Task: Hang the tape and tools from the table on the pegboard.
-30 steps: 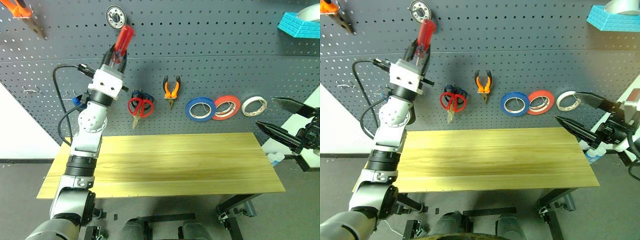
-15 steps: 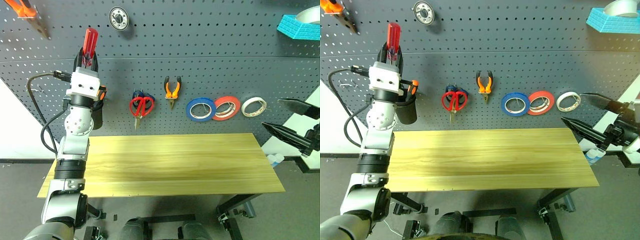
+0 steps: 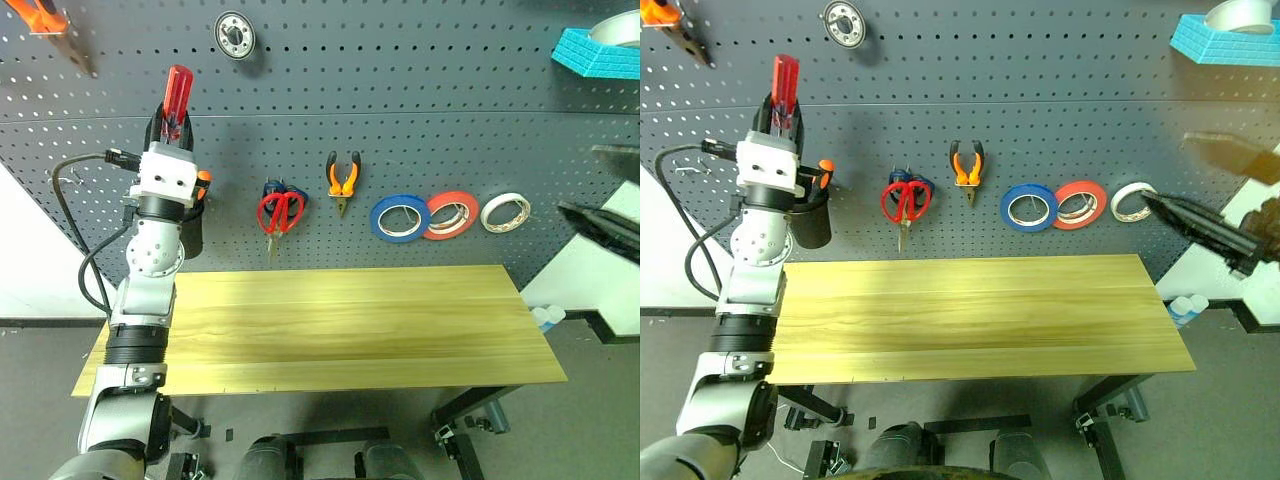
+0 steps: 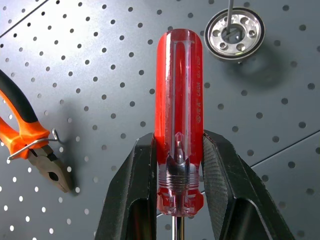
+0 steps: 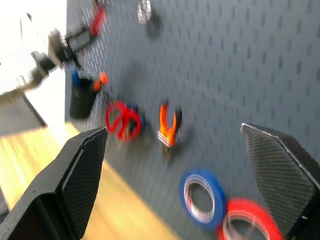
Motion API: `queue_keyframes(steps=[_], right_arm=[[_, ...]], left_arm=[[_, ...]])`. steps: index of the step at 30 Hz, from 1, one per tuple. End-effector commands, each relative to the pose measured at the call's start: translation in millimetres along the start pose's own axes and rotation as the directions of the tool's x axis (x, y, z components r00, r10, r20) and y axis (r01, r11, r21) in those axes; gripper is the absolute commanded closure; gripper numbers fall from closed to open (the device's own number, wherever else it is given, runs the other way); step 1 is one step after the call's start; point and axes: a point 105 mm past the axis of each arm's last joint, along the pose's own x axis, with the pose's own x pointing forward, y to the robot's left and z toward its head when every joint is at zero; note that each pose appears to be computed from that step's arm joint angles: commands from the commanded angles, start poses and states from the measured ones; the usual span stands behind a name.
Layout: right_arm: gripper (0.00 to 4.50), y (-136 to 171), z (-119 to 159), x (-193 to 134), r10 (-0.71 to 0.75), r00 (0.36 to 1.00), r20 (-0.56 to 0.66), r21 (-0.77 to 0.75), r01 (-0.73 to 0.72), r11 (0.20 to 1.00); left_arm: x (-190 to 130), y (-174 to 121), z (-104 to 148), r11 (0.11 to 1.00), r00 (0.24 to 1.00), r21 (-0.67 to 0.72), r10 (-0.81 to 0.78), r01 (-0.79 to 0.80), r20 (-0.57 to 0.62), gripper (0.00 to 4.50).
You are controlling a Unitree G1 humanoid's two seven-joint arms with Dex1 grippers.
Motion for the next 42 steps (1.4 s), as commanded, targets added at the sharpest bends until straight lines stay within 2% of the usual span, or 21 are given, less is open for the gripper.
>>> queue_keyframes(steps=[1,4,12,20,30,41,42], right_arm=[[0.00,2,25,-1,0.005,0.997,0.071,-0.030,-0.003,1.000],[0.00,4,37,1,0.016,0.993,0.117,-0.020,-0.014,1.000],[0.00,3,36,2,0.014,0.995,0.094,-0.006,-0.013,1.000],[0.00,4,41,1,0.024,0.998,0.054,0.002,-0.024,1.000],[0.00,6,44,-3,0.018,1.000,0.004,0.022,-0.018,1.000],[0.00,5,55,1,0.025,0.999,0.038,0.023,-0.026,0.999],[0.00,6,55,1,0.026,0.999,0.038,0.023,-0.027,0.999]], left_arm=[[8,17,11,0.999,0.997,0.016,0.051,-0.052,0.056,3.61],[10,18,12,0.998,0.996,0.021,0.055,-0.056,0.064,3.61],[13,26,8,0.997,0.995,0.036,0.064,-0.067,0.082,3.61],[17,11,9,0.998,0.994,-0.047,0.049,-0.045,0.098,3.61],[6,3,2,0.995,0.997,-0.086,0.057,-0.052,0.057,3.61],[-7,13,-1,0.992,0.994,-0.067,0.106,-0.105,0.010,3.61],[-7,14,-1,0.991,0.993,-0.068,0.114,-0.113,0.009,3.26]])
